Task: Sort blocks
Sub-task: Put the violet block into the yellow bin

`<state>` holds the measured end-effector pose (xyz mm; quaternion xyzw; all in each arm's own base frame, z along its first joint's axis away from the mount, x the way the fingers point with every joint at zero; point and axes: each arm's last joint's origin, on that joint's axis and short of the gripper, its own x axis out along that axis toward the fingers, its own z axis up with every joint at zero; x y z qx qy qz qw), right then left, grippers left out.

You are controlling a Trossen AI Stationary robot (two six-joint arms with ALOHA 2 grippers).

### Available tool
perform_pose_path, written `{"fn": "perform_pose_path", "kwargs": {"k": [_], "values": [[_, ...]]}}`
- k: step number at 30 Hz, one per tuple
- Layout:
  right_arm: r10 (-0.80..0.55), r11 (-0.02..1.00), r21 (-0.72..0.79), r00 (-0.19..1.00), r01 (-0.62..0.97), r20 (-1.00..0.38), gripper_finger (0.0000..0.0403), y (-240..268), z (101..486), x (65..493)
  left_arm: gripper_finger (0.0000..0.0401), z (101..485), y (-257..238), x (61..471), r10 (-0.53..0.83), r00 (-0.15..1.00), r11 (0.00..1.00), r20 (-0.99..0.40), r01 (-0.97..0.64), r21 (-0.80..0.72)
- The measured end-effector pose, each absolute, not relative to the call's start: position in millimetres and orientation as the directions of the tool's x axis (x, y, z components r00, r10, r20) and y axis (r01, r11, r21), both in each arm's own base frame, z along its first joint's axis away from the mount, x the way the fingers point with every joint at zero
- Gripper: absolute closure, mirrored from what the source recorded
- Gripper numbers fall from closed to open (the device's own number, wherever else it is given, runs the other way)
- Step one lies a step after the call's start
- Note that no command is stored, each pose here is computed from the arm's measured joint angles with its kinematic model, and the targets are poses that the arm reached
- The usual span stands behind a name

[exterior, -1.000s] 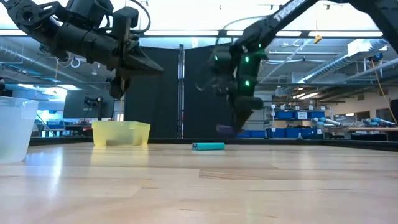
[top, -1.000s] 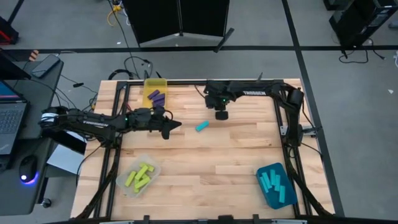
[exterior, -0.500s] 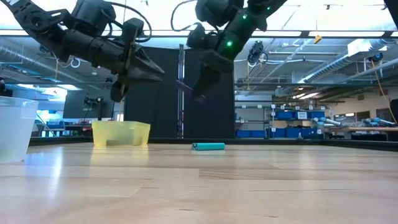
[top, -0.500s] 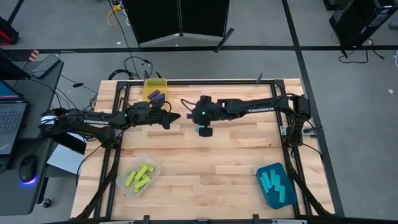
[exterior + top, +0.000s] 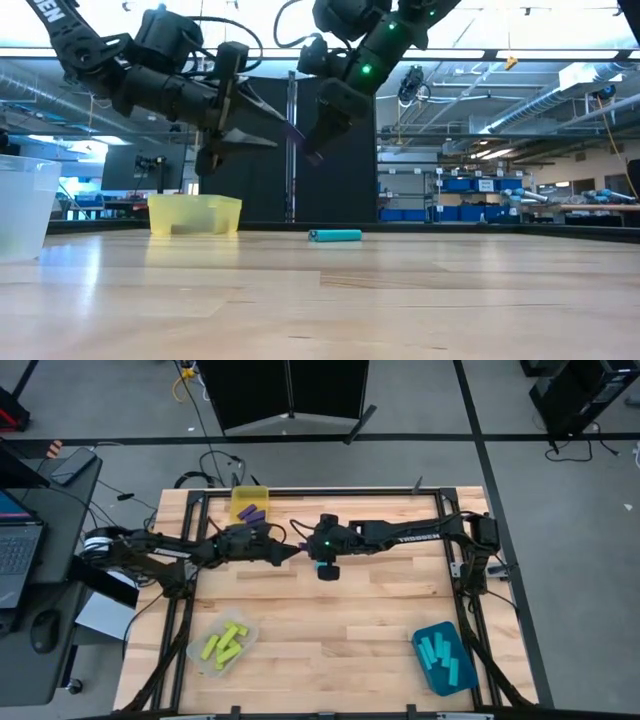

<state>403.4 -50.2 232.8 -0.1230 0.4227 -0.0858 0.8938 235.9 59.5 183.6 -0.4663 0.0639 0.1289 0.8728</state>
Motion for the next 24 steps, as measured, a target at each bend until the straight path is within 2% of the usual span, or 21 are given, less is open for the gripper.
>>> {"fn": "perform_pose_path", "kwargs": {"k": [8, 12, 24], "values": [[-0.264, 0.954, -0.293, 0.633, 0.061, -0.728, 0.0293, -53.4, 233.5, 404.1, 0.0203, 193.1, 62.4, 244.5, 0.153, 0.967, 0.532, -0.201, -0.253, -0.808], [-0.265, 0.954, -0.294, 0.629, 0.061, -0.731, 0.0293, -53.4, 233.2, 403.7, 0.0203, 189.4, 65.5, 243.4, 0.158, 0.955, 0.518, -0.25, -0.296, -0.802], [-0.269, 0.953, -0.297, 0.631, 0.064, -0.727, 0.0293, -53.5, 233.5, 404.0, 0.0203, 191.0, 69.3, 260.0, 0.124, 0.963, 0.527, -0.238, -0.267, -0.807]]}}
